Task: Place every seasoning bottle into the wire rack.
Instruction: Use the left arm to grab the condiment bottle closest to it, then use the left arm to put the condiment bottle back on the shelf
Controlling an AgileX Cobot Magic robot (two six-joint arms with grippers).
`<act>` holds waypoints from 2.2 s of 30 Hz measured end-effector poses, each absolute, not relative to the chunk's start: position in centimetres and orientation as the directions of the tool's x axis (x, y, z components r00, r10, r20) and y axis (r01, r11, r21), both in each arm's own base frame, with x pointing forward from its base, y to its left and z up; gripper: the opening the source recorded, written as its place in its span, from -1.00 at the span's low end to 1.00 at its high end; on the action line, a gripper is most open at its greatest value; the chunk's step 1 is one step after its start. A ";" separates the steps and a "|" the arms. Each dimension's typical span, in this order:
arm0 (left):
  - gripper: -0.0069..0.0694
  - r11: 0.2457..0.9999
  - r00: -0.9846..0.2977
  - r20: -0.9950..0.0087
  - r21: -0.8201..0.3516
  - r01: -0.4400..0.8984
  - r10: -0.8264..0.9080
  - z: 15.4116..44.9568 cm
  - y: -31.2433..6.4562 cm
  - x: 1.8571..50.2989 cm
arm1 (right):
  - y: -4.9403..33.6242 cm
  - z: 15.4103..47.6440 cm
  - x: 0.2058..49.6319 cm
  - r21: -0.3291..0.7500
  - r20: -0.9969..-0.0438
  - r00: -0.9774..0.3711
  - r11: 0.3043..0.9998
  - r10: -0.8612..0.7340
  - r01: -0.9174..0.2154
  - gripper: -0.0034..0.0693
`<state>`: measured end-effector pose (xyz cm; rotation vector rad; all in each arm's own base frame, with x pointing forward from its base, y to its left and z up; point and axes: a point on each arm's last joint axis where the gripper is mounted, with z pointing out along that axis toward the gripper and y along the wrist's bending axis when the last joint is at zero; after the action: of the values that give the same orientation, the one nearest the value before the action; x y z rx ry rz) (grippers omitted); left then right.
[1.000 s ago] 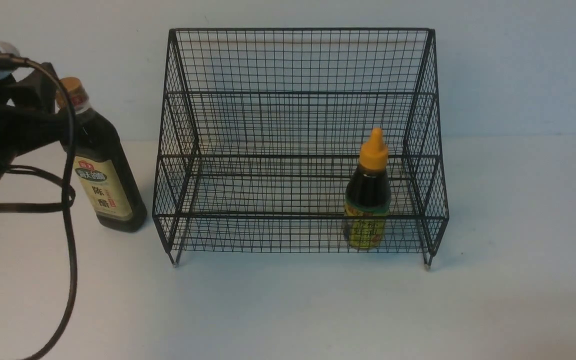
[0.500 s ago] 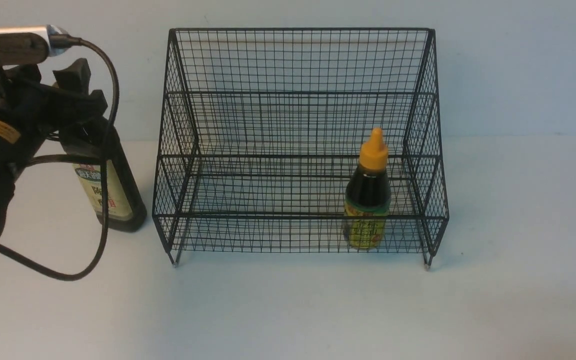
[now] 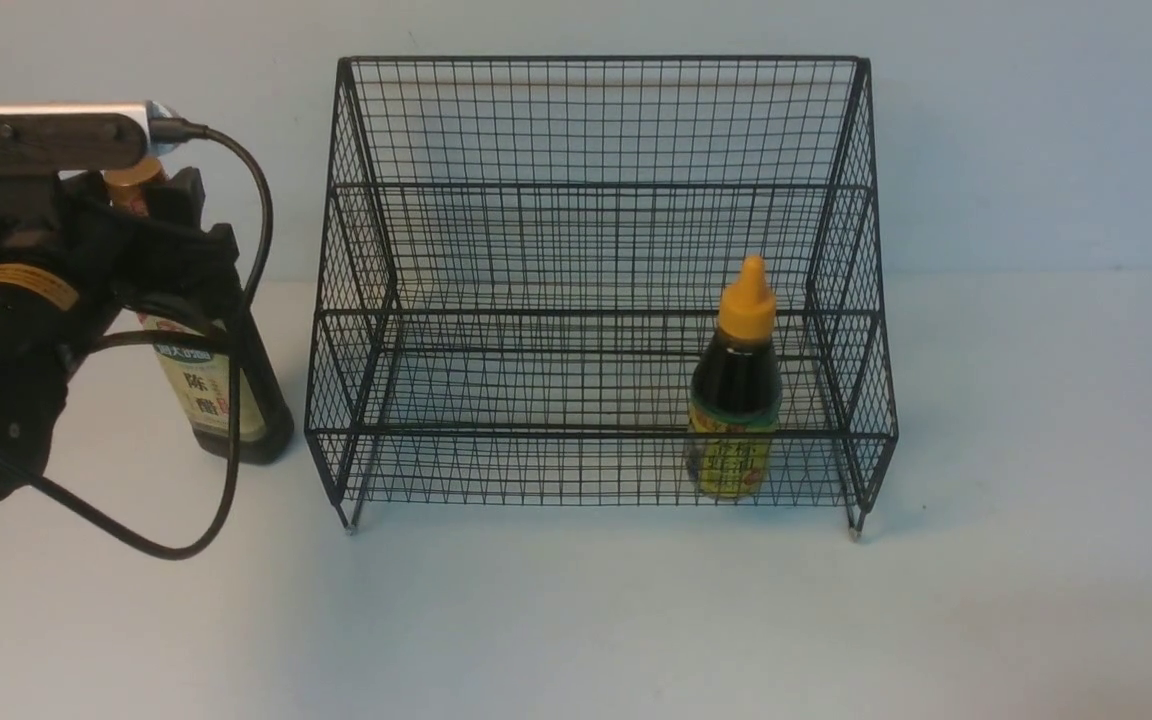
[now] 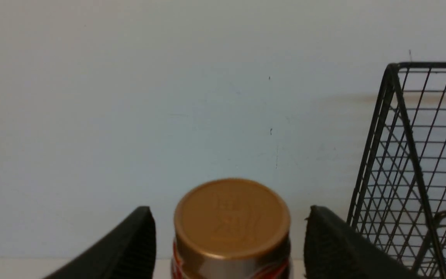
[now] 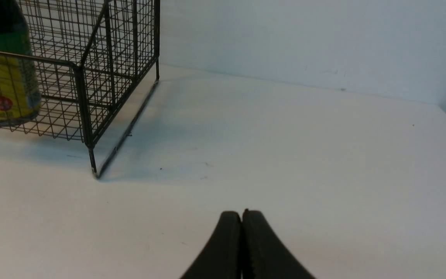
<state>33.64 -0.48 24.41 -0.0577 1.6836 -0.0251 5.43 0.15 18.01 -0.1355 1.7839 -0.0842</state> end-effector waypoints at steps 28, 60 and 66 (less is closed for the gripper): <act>0.00 0.999 -0.040 -0.999 -0.007 -0.032 -0.009 29.2 -0.3 31.6 | 0.2 18.0 5.4 -0.131 -0.968 -0.211 0.990 -0.138 -0.046 -0.94; 0.00 0.972 0.043 -0.994 -0.094 0.214 -0.105 45.8 -6.4 30.6 | 0.2 18.0 5.4 -0.132 -0.967 -0.211 0.990 -0.139 -0.047 -0.94; 0.00 0.955 0.023 -0.993 -0.106 0.275 -0.117 44.8 -8.9 31.7 | 0.2 18.0 5.4 -0.138 -0.967 -0.211 0.989 -0.145 -0.047 -0.94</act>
<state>31.74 -8.94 44.84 0.1278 1.5186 -0.3051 5.43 0.15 18.01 -0.1418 1.7835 -0.0892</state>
